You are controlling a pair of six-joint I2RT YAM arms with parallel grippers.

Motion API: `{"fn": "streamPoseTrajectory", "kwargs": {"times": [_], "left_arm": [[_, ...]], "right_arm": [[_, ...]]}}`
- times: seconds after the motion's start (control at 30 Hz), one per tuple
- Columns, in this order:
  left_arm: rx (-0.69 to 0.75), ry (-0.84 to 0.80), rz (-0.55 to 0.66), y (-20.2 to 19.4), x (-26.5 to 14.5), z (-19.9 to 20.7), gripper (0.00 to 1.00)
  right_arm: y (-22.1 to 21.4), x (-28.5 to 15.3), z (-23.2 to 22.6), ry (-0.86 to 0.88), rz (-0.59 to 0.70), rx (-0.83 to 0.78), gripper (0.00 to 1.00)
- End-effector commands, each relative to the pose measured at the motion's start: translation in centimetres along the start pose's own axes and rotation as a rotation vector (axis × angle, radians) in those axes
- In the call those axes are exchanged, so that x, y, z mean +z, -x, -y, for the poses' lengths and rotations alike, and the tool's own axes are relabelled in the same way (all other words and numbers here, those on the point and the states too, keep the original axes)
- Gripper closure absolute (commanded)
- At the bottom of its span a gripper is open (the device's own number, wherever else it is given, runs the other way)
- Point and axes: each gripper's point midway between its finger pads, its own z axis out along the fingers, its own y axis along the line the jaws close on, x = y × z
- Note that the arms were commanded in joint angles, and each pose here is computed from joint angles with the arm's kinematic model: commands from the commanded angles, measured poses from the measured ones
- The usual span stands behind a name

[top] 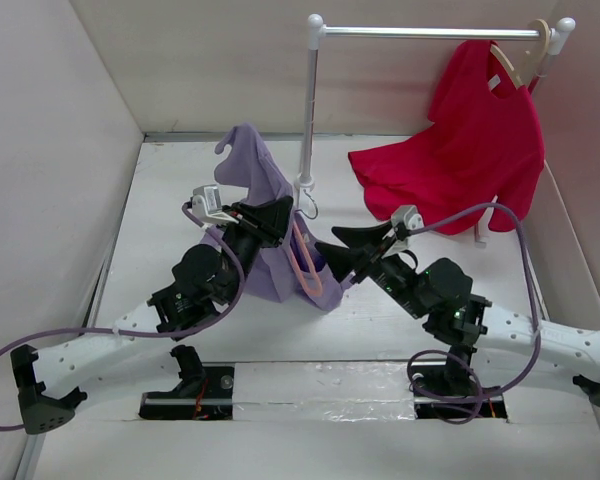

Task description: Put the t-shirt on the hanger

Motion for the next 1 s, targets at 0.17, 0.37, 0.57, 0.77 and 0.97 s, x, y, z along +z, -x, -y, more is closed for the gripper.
{"fn": "streamPoseTrajectory", "kwargs": {"times": [0.17,0.37,0.57,0.77,0.97], "left_arm": [[-0.086,-0.12,0.067,3.7,-1.1,2.9,1.0],[-0.093,-0.138,0.049,3.6,-1.3,3.3,1.0],[-0.08,-0.147,0.044,4.5,-1.9,3.6,1.0],[-0.081,-0.143,0.041,4.5,-2.1,3.3,1.0],[-0.08,-0.17,0.04,4.6,-2.1,4.1,1.0]], "right_arm": [[-4.3,-3.9,4.0,-0.044,-0.09,-0.031,1.0],[-7.2,-4.0,6.9,0.069,-0.156,-0.08,0.49],[-10.1,-3.9,8.2,0.231,-0.292,-0.108,0.31],[-11.5,-3.9,9.0,0.32,-0.361,-0.103,0.3],[-13.0,-3.1,7.8,0.406,-0.397,-0.119,0.29]]}}
